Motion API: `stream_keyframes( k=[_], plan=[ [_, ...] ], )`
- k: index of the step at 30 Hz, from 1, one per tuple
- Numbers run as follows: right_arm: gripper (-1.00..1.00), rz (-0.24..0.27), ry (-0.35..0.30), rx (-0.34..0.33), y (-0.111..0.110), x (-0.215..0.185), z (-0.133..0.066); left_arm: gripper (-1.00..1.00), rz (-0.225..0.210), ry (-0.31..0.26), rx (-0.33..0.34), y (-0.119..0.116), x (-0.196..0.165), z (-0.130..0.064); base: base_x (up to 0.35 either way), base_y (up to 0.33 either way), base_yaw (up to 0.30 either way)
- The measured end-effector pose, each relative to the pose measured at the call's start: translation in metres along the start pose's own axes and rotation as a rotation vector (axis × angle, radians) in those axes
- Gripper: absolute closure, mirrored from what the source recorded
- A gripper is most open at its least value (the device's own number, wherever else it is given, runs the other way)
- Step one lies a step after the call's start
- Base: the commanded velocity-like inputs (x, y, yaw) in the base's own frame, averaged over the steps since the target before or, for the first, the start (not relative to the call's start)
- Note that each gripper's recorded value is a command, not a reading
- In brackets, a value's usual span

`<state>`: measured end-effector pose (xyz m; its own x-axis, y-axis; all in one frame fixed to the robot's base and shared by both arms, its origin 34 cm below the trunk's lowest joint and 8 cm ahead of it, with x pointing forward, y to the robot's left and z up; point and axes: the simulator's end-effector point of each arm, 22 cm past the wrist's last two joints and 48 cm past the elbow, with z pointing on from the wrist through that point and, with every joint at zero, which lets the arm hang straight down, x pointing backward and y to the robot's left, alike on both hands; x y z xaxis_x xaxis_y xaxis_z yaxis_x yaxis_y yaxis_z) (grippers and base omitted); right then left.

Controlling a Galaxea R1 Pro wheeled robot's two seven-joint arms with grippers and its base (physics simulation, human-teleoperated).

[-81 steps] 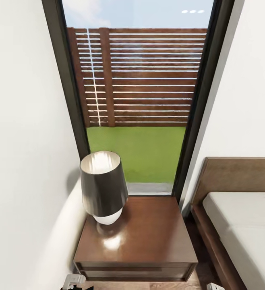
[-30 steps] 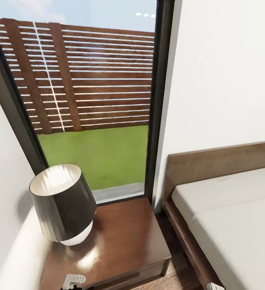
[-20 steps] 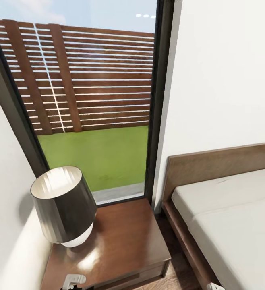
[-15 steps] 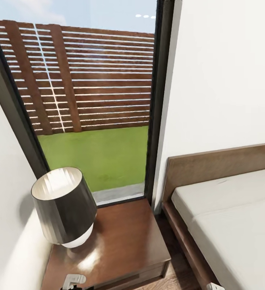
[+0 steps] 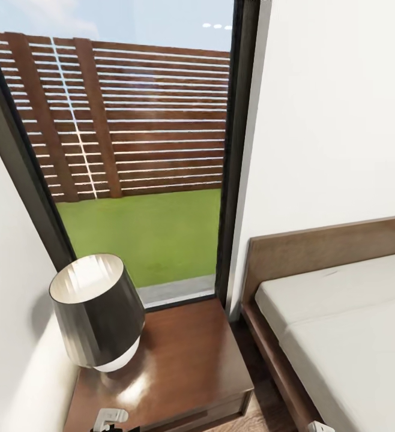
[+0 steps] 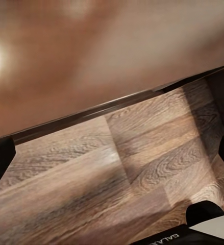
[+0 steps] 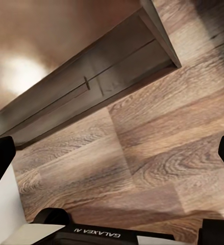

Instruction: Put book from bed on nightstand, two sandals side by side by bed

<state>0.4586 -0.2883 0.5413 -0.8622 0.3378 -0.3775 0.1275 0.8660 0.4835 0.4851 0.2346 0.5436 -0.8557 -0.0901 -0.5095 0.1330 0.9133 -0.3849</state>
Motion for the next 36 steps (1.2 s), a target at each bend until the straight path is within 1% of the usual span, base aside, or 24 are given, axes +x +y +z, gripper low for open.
stream_keyframes(
  k=[15,23,36],
  plan=[
    [-1.0,-0.001,0.001,0.0,0.011,-0.008,-0.019,-1.0,0.0,0.001,0.001,-0.009,-0.011,-0.018,0.0,0.0,0.0],
    [-1.0,0.0,0.001,0.001,0.017,-0.012,-0.028,-1.0,-0.004,0.001,0.012,-0.023,-0.016,-0.024,0.0,0.0,0.0],
    [-1.0,0.0,0.001,0.0,0.025,-0.018,-0.043,-1.0,-0.004,0.001,0.013,-0.031,-0.024,-0.038,0.0,0.0,0.0]
  ],
)
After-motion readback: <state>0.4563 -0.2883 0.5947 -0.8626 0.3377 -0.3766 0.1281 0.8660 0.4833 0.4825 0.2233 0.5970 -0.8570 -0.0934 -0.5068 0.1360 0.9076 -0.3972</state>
